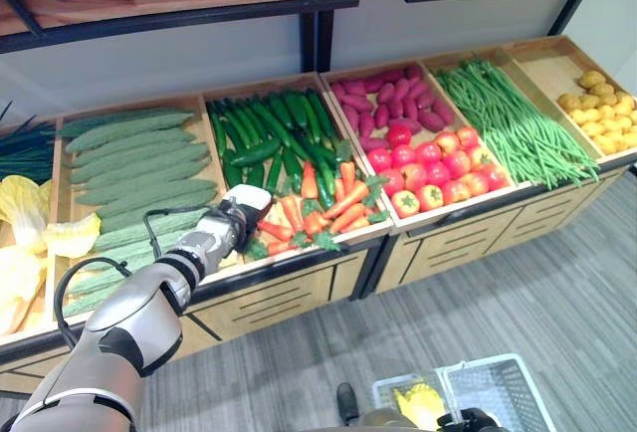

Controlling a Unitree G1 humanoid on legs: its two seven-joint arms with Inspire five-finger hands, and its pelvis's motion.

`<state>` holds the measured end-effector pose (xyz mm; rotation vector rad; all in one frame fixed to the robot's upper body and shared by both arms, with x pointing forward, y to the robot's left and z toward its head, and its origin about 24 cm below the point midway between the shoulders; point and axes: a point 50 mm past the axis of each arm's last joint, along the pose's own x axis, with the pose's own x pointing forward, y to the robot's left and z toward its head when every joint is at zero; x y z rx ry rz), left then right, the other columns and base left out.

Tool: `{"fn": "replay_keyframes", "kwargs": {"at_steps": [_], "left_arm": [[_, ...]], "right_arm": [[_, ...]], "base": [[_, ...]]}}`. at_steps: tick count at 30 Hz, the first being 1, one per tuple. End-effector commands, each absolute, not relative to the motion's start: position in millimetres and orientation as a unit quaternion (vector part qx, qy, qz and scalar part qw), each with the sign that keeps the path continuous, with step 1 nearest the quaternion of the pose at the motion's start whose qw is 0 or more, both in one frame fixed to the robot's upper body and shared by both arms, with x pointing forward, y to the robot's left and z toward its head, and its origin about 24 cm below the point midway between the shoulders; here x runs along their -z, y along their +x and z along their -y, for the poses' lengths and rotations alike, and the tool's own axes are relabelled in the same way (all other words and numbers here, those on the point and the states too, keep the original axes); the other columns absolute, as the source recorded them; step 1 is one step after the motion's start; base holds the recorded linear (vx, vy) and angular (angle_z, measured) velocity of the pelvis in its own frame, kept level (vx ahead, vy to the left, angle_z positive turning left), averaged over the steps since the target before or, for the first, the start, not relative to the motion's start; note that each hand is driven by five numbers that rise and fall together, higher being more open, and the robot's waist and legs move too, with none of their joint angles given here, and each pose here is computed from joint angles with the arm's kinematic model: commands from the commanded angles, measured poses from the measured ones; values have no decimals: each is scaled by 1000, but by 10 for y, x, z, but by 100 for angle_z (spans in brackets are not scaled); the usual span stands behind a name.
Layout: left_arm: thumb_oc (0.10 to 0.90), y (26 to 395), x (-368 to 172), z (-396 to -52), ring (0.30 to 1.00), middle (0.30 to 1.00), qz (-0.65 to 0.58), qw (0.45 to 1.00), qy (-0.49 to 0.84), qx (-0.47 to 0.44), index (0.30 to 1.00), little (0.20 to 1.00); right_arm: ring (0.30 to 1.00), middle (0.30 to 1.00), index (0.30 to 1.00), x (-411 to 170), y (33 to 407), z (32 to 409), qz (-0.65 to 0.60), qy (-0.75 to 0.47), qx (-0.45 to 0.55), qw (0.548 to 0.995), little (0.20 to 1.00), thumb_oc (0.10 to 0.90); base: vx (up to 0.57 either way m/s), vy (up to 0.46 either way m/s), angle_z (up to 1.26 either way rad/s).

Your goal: Get the vegetables into the basket

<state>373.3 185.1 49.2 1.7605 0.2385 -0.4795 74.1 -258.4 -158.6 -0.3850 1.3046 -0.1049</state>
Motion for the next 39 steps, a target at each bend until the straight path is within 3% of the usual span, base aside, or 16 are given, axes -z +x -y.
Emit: {"fn": "replay_keyframes", "kwargs": {"at_steps": [1,16,17,18,30,39], "left_arm": [[900,4136,-1423,-1837,1000,1000,-27,640,764,77,1000,1000],[900,4135,-1380,-1812,1000,1000,-30,642,762,74,1000,1000],[788,4130,-1358,-1816,844,844,-33,641,763,76,844,844],[400,4119,-1322,-1831,300,300,-38,637,766,79,300,300],[400,4092,-1243,-1863,300,300,-50,637,765,83,300,300],[400,4081,-1273,-1800,300,300,-27,672,735,86,300,300]], "right_arm": [[300,300,300,1481,1008,2727,-569,-219,44,791,300,400],[300,300,300,1378,1349,2702,-520,-233,46,820,300,400],[300,300,300,1373,1363,2704,-518,-232,48,822,300,400],[300,300,300,1371,1365,2704,-517,-231,47,822,300,400],[300,300,300,1374,1331,2732,-521,-237,42,819,300,400],[300,300,300,1416,1226,2711,-535,-233,36,811,300,400]], "base": [[-43,-6,-4],[-51,-20,-4],[0,0,0],[0,0,0],[0,0,0],[2,1,0]]}}
